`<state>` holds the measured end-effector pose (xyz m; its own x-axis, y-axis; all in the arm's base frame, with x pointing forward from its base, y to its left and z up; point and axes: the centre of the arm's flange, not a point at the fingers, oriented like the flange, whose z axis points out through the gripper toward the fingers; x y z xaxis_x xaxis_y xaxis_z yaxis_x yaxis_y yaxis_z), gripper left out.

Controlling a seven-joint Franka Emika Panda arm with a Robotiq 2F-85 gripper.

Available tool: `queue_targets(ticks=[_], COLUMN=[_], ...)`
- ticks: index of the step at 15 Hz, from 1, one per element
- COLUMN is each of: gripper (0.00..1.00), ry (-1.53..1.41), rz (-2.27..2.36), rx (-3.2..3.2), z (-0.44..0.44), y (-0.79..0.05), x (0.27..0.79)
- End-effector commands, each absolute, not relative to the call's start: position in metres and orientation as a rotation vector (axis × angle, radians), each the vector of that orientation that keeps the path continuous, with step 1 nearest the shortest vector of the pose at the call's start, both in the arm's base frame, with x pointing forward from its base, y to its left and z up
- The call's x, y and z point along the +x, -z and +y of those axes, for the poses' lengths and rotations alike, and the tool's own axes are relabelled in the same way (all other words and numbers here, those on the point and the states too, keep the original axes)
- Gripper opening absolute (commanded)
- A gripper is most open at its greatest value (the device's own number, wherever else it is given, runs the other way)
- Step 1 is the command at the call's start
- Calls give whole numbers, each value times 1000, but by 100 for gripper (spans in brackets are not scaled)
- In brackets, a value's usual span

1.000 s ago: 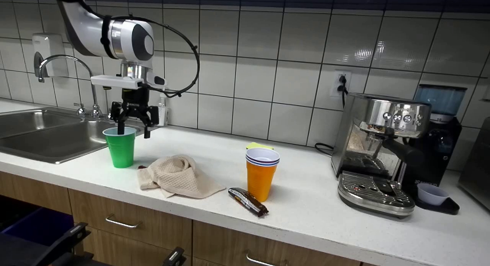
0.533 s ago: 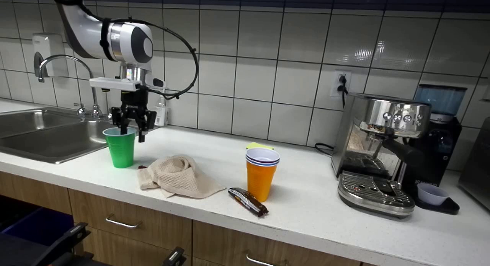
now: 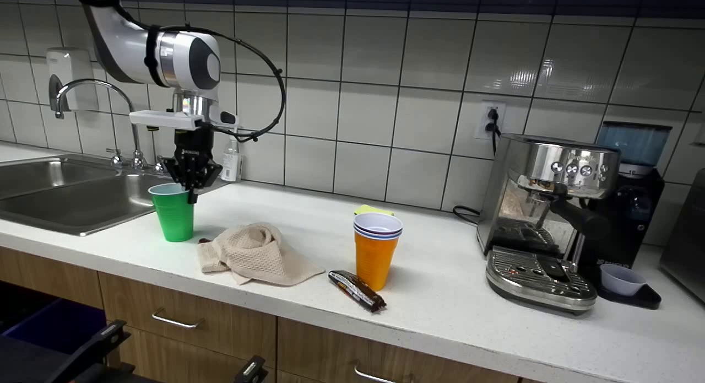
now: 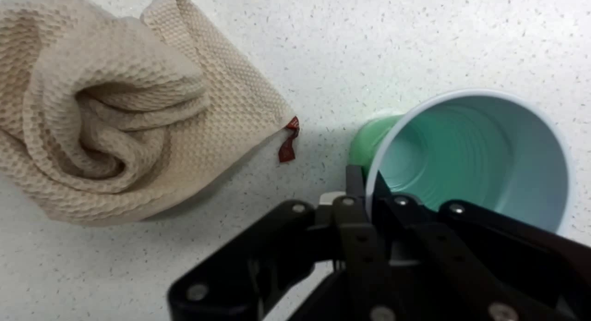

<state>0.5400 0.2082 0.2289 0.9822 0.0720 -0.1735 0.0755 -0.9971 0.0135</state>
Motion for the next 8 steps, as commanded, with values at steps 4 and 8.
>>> queue_targets(ticks=[4,8], gripper=[1,1], ry=[257,207], rz=[84,75], rx=[3103,3127], z=[212,211], y=[-244,-261], x=[543,542])
